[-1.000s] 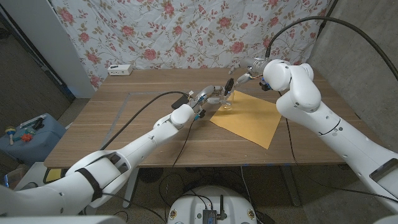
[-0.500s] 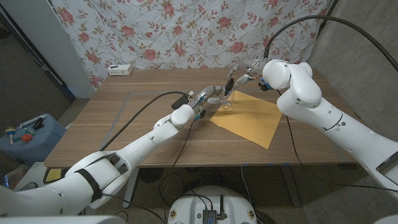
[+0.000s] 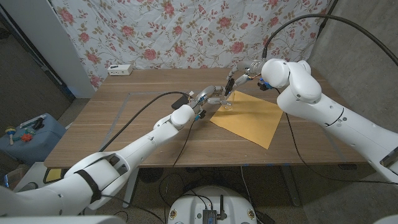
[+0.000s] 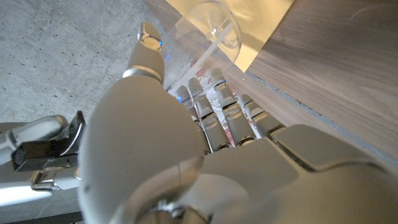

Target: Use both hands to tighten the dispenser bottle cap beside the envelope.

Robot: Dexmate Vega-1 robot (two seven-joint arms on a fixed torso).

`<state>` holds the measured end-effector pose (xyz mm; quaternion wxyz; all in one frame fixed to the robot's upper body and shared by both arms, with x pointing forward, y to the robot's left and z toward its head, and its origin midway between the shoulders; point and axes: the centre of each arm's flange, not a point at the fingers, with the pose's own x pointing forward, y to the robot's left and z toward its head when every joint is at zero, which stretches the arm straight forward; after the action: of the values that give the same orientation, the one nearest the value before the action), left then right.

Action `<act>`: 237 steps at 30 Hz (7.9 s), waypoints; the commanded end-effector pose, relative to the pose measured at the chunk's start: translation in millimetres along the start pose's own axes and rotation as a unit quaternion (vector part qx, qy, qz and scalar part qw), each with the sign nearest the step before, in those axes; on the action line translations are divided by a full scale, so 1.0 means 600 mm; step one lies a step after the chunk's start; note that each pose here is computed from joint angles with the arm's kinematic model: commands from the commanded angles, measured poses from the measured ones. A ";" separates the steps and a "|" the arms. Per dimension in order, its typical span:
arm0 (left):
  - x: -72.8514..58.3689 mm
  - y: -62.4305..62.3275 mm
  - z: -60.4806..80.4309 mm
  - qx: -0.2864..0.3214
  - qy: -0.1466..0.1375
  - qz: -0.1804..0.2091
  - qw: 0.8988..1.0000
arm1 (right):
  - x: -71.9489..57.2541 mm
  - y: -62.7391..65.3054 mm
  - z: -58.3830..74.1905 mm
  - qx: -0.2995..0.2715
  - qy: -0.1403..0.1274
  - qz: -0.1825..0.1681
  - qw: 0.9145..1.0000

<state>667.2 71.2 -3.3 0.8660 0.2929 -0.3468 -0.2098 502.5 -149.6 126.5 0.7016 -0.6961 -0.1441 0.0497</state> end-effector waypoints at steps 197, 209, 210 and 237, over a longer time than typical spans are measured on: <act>0.014 0.006 -0.007 -0.004 0.011 0.001 1.000 | -0.018 -0.034 0.007 -0.038 0.075 -0.098 0.992; 0.026 0.007 -0.001 0.000 0.011 -0.005 1.000 | -0.009 -0.041 0.003 -0.058 0.043 -0.077 0.994; 0.028 0.006 -0.001 0.000 0.011 -0.005 1.000 | -0.009 -0.041 0.003 -0.060 0.040 -0.075 0.995; 0.038 0.000 0.007 0.006 0.013 -0.013 1.000 | 0.022 -0.056 0.015 -0.108 0.019 -0.022 0.994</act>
<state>680.5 59.0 9.5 0.8666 0.3023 -0.3338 -0.2146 502.4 -142.3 156.9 0.6434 -0.7476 -0.1646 -0.0070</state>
